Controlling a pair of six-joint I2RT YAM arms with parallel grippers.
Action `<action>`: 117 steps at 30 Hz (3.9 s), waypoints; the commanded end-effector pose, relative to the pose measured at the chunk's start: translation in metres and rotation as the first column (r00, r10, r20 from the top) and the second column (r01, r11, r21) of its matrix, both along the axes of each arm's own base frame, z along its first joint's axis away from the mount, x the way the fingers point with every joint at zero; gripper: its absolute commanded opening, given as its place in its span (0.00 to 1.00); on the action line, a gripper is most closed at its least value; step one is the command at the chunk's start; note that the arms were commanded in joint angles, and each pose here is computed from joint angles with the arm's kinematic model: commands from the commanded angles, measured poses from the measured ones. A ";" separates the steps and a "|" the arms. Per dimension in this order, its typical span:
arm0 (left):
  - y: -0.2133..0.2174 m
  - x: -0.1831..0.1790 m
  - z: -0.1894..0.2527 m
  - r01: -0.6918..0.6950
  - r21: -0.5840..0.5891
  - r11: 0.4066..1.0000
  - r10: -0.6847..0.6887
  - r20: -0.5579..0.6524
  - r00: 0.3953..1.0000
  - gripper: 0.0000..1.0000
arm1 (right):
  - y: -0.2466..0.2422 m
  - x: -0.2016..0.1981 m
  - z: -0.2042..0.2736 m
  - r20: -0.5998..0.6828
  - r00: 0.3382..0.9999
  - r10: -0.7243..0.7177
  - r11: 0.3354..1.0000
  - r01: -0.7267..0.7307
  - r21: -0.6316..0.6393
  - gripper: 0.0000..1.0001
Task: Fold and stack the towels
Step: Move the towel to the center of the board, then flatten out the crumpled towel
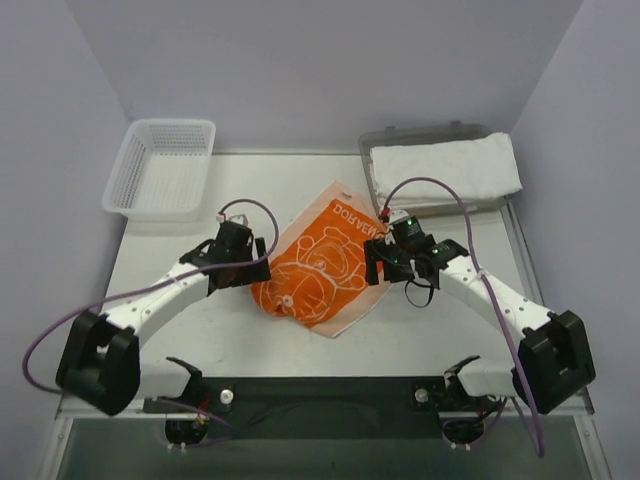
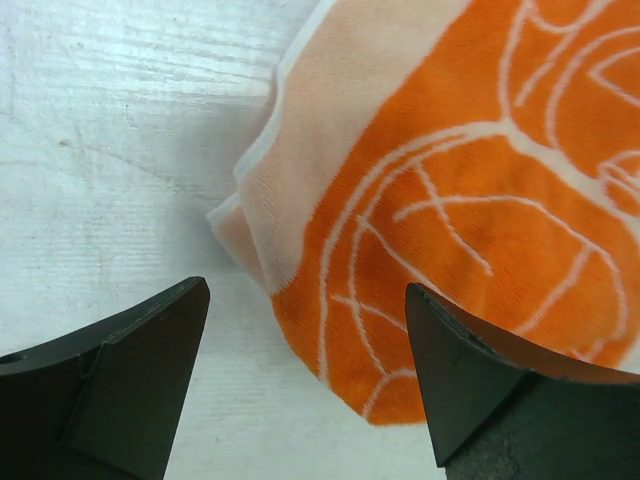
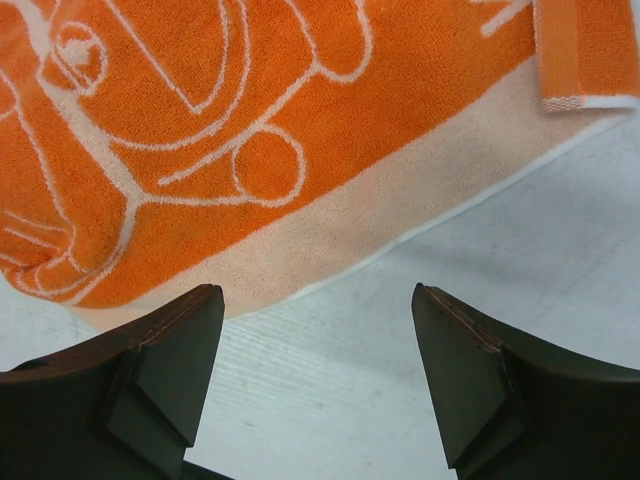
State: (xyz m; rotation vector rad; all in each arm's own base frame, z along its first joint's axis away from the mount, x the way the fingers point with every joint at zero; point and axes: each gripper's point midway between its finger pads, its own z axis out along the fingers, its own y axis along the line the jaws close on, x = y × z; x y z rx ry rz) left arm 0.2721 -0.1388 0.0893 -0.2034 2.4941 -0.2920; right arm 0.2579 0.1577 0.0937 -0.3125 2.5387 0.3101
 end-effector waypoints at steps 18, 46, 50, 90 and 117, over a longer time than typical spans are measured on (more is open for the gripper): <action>-0.004 -0.110 -0.010 -0.161 -0.265 0.951 0.104 -0.217 0.971 0.05 | 0.075 -0.041 -0.061 -0.343 0.870 0.354 0.931 -0.363 0.038 0.68; -0.010 0.135 0.057 0.100 0.186 0.978 -0.131 0.163 0.978 0.88 | 0.007 0.082 -0.007 -0.077 0.947 0.311 0.896 -0.319 -0.310 0.64; -0.025 0.191 0.039 0.132 0.188 0.973 -0.160 0.143 0.977 0.87 | 0.007 0.096 -0.022 -0.084 0.951 0.298 0.886 -0.308 -0.346 0.53; 0.017 0.029 -0.112 0.004 0.323 0.947 0.097 -0.296 0.950 0.68 | 0.000 0.130 -0.027 -0.040 0.958 0.283 0.768 -0.252 -0.589 0.00; 0.013 0.127 -0.017 -0.027 0.149 0.988 0.028 -0.005 1.000 0.97 | 0.026 0.114 -0.006 -0.011 0.908 0.418 0.822 -0.383 -0.422 0.00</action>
